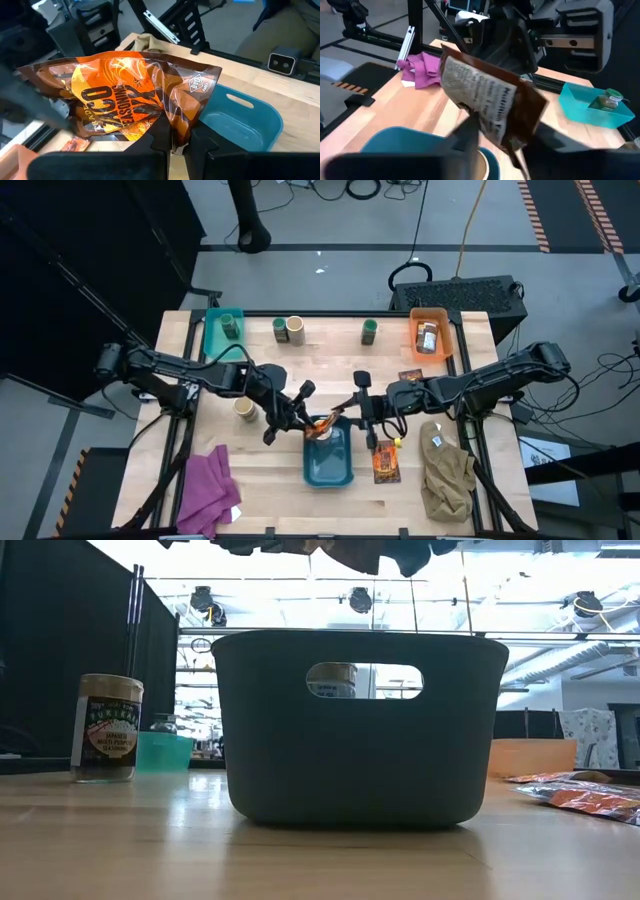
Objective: Sort spices by type
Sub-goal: Put the orange seasoning bag into the orange bin
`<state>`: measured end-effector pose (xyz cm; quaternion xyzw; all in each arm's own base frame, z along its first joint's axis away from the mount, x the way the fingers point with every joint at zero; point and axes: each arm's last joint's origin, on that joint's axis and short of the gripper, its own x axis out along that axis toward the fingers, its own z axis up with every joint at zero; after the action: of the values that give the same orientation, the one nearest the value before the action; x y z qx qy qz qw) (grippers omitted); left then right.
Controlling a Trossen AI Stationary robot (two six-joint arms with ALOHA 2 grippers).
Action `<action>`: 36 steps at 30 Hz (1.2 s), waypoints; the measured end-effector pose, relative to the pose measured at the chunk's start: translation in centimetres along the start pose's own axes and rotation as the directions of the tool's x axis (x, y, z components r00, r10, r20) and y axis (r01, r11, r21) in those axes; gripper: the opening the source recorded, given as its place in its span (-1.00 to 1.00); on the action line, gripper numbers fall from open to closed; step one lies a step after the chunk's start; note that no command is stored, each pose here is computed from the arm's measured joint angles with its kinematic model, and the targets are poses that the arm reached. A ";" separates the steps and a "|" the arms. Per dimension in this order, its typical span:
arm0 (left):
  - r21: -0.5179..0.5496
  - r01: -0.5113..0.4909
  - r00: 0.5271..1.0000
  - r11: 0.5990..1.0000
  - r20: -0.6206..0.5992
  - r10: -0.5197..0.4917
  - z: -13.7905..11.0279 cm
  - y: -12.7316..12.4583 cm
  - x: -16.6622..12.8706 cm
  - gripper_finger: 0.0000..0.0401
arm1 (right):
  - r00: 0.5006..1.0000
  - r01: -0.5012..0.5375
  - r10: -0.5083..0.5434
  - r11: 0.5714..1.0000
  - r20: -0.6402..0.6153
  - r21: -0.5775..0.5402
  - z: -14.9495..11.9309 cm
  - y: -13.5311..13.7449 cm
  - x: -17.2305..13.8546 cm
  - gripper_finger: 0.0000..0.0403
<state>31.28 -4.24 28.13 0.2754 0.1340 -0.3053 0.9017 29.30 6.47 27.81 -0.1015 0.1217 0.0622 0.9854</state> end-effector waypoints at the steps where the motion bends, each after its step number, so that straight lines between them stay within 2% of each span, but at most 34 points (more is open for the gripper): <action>1: -0.016 -0.006 1.000 1.000 0.003 0.007 0.0 0.1 0.0 -0.82 | 1.000 0.000 0.000 1.000 0.000 -0.006 0.0 0.0 0.0 -0.67; 3: -0.047 -0.030 1.000 0.998 -0.003 0.030 0.1 0.2 0.0 -0.82 | 1.000 0.001 -0.001 1.000 -0.001 -0.014 0.0 0.0 0.0 -0.90; 4: -0.057 -0.040 0.999 0.998 -0.009 0.040 0.1 0.2 0.0 -0.82 | 1.000 0.000 0.000 1.000 -0.003 -0.018 0.0 0.0 0.0 -0.94; 7: -0.079 -0.046 0.999 0.996 -0.012 0.045 0.1 0.2 0.0 -0.74 | 1.000 0.008 -0.008 1.000 -0.005 -0.013 0.0 -0.1 0.0 -0.92; 12: -0.128 -0.055 0.998 0.990 -0.013 0.054 0.1 0.2 0.0 -0.45 | 1.000 0.009 -0.010 1.000 -0.011 -0.016 -0.1 -0.1 0.0 -0.97; 18: -0.152 -0.183 0.979 0.971 -0.118 0.166 -0.2 0.5 -0.1 -0.09 | 0.997 0.063 -0.064 0.998 -0.049 -0.020 -0.3 -0.3 -0.3 -0.98; 22: -0.159 -0.335 0.922 0.929 -0.258 0.289 -0.3 0.6 -1.3 -0.04 | 0.980 0.145 -0.143 0.989 -0.135 0.004 -0.6 -0.7 -1.3 -0.98; 27: -0.160 -0.520 0.805 0.839 -0.419 0.419 -0.4 0.6 -3.0 -0.03 | 0.933 0.265 -0.245 0.963 -0.264 0.042 -1.2 -1.5 -3.1 -0.98; 29: -0.143 -0.574 0.754 0.807 -0.477 0.452 -0.5 0.5 -3.5 -0.03 | 0.885 0.383 -0.355 0.923 -0.300 0.040 -1.4 -2.2 -3.7 -0.98; 31: -0.123 -0.630 0.703 0.767 -0.511 0.496 -0.6 0.5 -3.8 -0.03 | 0.808 0.516 -0.483 0.856 -0.339 0.010 -1.7 -3.0 -4.3 -0.98; 32: -0.108 -0.658 0.674 0.745 -0.527 0.518 -0.6 0.6 -4.0 -0.03 | 0.757 0.582 -0.548 0.813 -0.356 -0.013 -2.0 -3.5 -4.6 -0.98; 34: -0.069 -0.718 0.607 0.693 -0.549 0.575 -0.5 0.8 -4.3 -0.03 | 0.632 0.712 -0.674 0.700 -0.382 -0.056 -2.5 -4.8 -5.1 -0.98; 36: -0.023 -0.782 0.522 0.622 -0.569 0.636 -0.4 1.0 -4.6 -0.03 | 0.506 0.793 -0.749 0.599 -0.427 -0.111 -3.0 -6.3 -5.7 -0.98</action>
<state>28.31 -1.13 30.12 0.2472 0.2822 0.1995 0.9052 24.07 -0.88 27.56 -0.1069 0.2812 -0.4131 0.8596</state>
